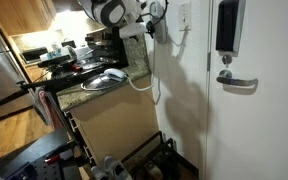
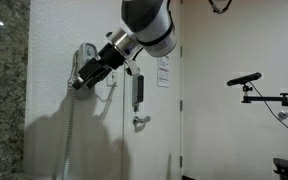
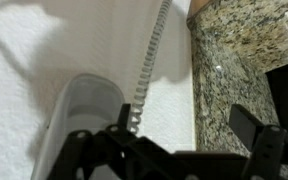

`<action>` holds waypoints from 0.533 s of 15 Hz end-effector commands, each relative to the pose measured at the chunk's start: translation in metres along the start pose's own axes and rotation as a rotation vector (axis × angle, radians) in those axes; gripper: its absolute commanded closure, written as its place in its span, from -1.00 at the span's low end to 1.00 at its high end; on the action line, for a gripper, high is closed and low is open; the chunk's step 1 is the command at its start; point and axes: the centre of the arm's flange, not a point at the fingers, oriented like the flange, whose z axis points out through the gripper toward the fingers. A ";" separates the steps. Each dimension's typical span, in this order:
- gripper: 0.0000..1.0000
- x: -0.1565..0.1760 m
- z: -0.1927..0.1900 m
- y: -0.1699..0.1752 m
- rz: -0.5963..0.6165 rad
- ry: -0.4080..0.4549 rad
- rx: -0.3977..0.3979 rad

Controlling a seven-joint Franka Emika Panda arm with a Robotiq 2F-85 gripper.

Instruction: Hang up the telephone cord on the handset

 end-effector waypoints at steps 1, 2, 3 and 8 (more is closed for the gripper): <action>-1.00 -0.005 0.015 -0.008 0.064 -0.060 0.019; -1.00 -0.008 0.019 -0.011 0.079 -0.078 0.037; -1.00 -0.010 0.024 -0.013 0.090 -0.103 0.037; -1.00 -0.025 0.029 -0.017 0.096 -0.127 0.059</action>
